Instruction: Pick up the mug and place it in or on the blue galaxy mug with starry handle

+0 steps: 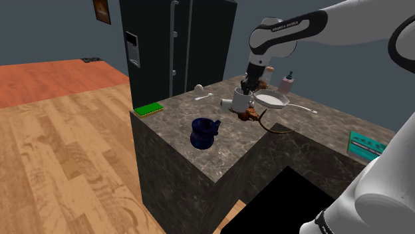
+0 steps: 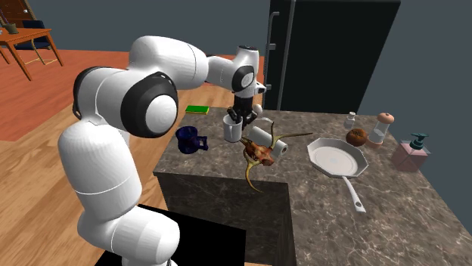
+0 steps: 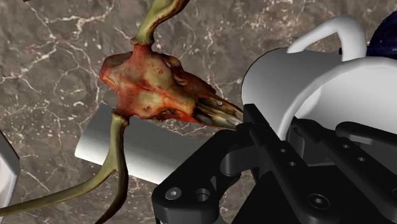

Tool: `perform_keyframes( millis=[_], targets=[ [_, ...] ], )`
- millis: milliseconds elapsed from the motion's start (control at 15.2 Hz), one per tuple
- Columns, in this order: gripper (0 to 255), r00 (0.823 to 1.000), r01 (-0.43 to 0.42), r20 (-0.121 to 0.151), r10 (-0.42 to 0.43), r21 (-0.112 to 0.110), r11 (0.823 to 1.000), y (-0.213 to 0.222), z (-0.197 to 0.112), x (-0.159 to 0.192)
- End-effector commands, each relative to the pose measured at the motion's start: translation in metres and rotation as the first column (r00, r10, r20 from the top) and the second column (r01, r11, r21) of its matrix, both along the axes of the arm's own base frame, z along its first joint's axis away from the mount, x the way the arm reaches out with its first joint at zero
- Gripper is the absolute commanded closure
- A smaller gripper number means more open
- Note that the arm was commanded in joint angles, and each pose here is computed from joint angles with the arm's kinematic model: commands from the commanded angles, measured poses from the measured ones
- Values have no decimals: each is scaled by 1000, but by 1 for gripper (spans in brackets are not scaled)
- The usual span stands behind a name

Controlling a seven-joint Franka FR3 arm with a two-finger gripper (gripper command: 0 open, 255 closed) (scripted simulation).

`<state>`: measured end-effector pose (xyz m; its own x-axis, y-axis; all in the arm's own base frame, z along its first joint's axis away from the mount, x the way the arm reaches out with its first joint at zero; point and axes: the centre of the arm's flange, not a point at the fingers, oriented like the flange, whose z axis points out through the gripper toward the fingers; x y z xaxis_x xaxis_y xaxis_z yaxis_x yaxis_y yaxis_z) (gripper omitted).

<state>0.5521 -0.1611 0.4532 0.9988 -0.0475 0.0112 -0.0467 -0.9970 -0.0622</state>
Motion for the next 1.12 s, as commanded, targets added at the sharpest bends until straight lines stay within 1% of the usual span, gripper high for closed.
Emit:
perform_keyframes(
  millis=[0,726,1056],
  targets=[
    [255,1000,0,0,0,0,1000,0,10,0],
    [255,1000,0,0,0,0,1000,0,65,0],
    [255,1000,0,0,0,0,1000,66,72,-3]
  ],
)
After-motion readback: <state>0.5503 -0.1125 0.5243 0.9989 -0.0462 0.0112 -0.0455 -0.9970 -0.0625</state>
